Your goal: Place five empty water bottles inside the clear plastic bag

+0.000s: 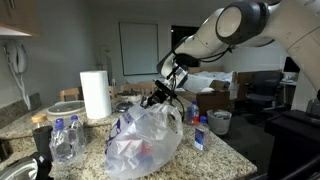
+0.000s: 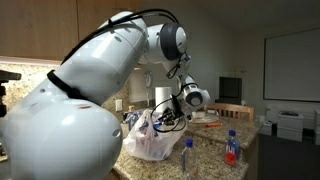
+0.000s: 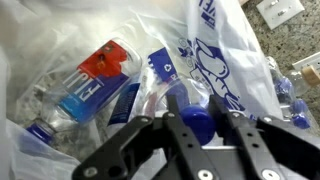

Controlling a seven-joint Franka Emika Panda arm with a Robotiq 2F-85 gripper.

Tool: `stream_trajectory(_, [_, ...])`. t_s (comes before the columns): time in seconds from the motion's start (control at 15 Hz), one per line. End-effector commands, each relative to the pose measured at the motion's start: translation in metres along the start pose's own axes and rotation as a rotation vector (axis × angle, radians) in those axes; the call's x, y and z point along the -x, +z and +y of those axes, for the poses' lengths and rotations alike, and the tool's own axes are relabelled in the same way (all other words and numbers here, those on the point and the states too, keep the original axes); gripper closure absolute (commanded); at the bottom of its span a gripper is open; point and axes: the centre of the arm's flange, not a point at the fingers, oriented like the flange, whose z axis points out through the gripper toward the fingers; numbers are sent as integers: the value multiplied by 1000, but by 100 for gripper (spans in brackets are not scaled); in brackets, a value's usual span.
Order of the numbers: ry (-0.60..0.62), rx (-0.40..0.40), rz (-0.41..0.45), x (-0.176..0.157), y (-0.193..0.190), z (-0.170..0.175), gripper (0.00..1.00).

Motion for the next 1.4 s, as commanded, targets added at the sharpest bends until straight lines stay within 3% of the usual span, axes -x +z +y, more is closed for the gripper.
stream_trajectory(0.0, [24, 18, -2, -2, -10, -7, 34])
stream_trajectory(0.33, [6, -14, 76, 22, -51, 0, 3])
stream_trajectory(0.53, [-39, -48, 163, 55, -93, 1, 0])
stream_trajectory(0.73, [-69, -35, 328, 102, -144, -1, 0])
stream_trajectory(1.0, [-43, 81, 528, 141, -206, -7, 0])
stream_trajectory(1.33, [0, 328, 708, 134, -257, -17, 0])
